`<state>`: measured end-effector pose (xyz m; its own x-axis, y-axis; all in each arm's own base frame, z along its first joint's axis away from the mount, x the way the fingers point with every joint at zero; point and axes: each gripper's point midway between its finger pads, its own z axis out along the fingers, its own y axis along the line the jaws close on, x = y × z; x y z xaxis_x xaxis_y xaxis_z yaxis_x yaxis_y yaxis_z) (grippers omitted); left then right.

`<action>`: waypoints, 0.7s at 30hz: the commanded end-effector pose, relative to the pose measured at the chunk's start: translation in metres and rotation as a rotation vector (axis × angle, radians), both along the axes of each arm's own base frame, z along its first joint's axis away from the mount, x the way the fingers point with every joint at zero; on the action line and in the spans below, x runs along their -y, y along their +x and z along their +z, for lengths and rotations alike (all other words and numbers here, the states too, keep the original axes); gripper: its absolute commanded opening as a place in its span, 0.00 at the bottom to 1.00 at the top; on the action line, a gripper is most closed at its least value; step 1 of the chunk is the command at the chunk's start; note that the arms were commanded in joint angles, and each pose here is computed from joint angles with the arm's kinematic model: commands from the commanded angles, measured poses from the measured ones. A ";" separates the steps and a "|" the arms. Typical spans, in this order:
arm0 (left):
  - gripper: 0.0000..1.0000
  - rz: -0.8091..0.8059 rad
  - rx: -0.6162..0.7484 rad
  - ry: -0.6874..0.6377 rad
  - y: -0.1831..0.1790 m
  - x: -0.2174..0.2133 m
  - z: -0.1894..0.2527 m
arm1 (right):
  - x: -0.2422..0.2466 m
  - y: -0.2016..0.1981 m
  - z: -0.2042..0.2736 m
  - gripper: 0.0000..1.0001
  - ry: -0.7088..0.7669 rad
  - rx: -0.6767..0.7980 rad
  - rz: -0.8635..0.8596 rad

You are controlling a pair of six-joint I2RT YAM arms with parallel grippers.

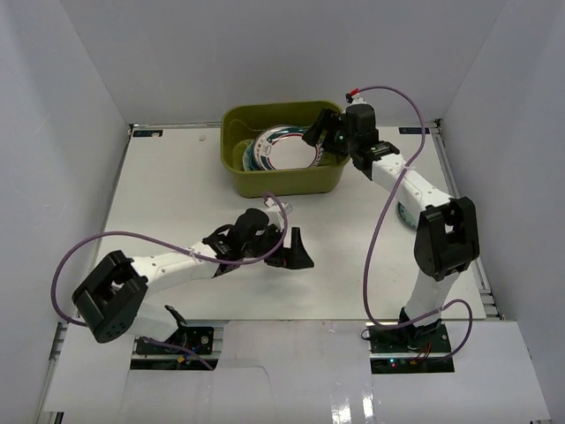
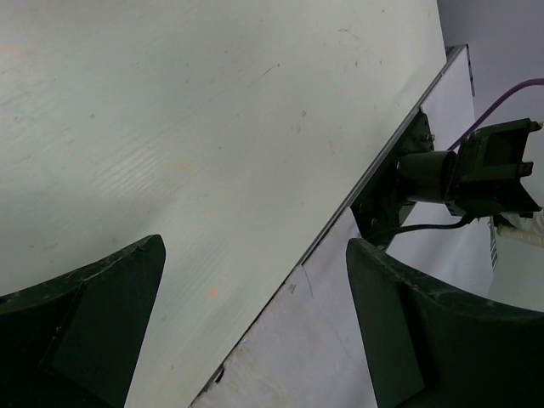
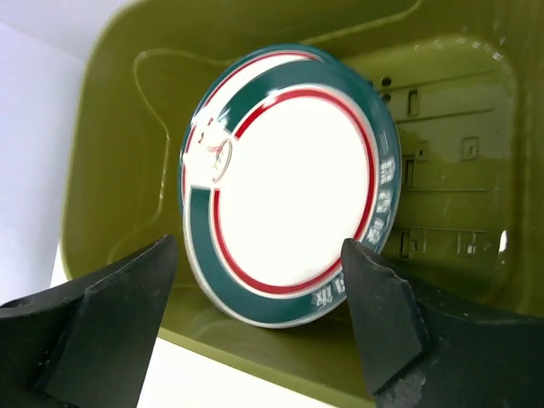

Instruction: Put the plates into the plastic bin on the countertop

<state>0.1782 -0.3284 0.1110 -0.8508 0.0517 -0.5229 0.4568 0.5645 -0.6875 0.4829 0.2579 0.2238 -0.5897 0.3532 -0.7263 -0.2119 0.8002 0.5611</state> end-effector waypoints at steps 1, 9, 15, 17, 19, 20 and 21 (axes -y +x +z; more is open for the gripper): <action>0.98 -0.011 0.104 -0.055 0.014 0.031 0.031 | 0.019 -0.001 0.068 0.85 0.027 0.174 -0.042; 0.98 -0.073 0.084 0.000 0.025 0.098 0.007 | 0.106 -0.033 0.119 0.81 0.035 0.283 -0.152; 0.96 -0.065 0.049 -0.010 0.039 0.159 -0.004 | 0.180 -0.101 0.165 0.49 0.027 0.437 -0.282; 0.91 -0.057 0.053 -0.043 0.044 0.181 0.007 | 0.188 -0.127 0.182 0.30 0.027 0.486 -0.311; 0.88 -0.027 0.059 -0.013 0.047 0.195 -0.009 | 0.184 -0.149 0.194 0.19 0.061 0.524 -0.284; 0.87 -0.005 0.074 -0.036 0.054 0.207 0.002 | 0.179 -0.155 0.197 0.17 0.085 0.522 -0.261; 0.83 0.020 0.083 -0.031 0.058 0.213 -0.001 | 0.175 -0.161 0.201 0.15 0.102 0.525 -0.237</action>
<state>0.2242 -0.5177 0.0793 -0.8302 0.1084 -0.5468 0.5065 0.5562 -0.6589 0.3324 0.0721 0.4262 -0.0219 0.5091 -0.8605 -0.2507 0.8304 0.4976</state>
